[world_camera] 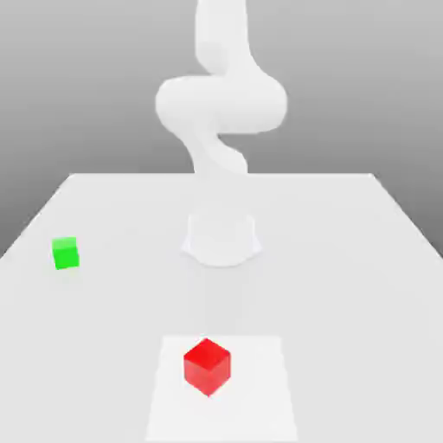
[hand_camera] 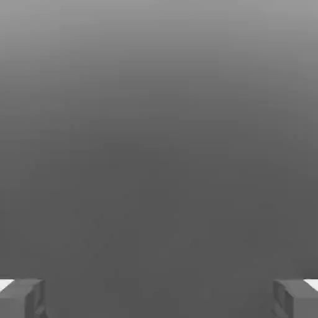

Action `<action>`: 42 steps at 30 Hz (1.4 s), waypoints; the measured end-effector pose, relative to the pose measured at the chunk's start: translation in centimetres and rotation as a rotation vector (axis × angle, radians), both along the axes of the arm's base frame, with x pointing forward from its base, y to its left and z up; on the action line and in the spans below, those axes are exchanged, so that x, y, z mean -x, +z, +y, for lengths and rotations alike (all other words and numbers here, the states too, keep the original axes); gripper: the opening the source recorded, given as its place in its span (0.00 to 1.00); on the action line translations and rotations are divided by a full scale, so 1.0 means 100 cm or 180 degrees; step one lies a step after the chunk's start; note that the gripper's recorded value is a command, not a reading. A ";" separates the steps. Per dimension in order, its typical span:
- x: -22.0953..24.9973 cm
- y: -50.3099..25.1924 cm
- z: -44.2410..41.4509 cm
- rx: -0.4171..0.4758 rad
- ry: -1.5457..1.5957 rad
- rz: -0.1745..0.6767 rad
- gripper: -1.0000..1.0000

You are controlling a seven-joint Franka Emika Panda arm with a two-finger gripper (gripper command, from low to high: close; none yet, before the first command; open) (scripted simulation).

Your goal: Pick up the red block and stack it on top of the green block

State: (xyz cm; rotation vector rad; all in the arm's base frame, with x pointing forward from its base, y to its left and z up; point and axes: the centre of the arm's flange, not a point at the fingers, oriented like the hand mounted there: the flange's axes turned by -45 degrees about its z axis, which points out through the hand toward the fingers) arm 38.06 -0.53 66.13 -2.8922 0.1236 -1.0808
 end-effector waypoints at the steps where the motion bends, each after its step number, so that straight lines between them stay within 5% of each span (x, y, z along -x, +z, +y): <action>1: -0.014 -0.025 -0.002 -0.0097 -0.0073 0.0131 0.50; 10: -0.070 -0.235 -0.007 -0.0622 -0.0812 0.1180 0.50; 20: -0.021 -0.442 -0.016 -0.0670 -0.1864 0.2162 0.50; 26: -0.016 -0.508 -0.016 -0.0651 -0.1925 0.2220 0.50; 27: -0.015 -0.515 -0.016 -0.0653 -0.1927 0.2223 0.00; 42: -0.008 -0.447 -0.060 -0.0739 -0.2220 0.2176 0.00</action>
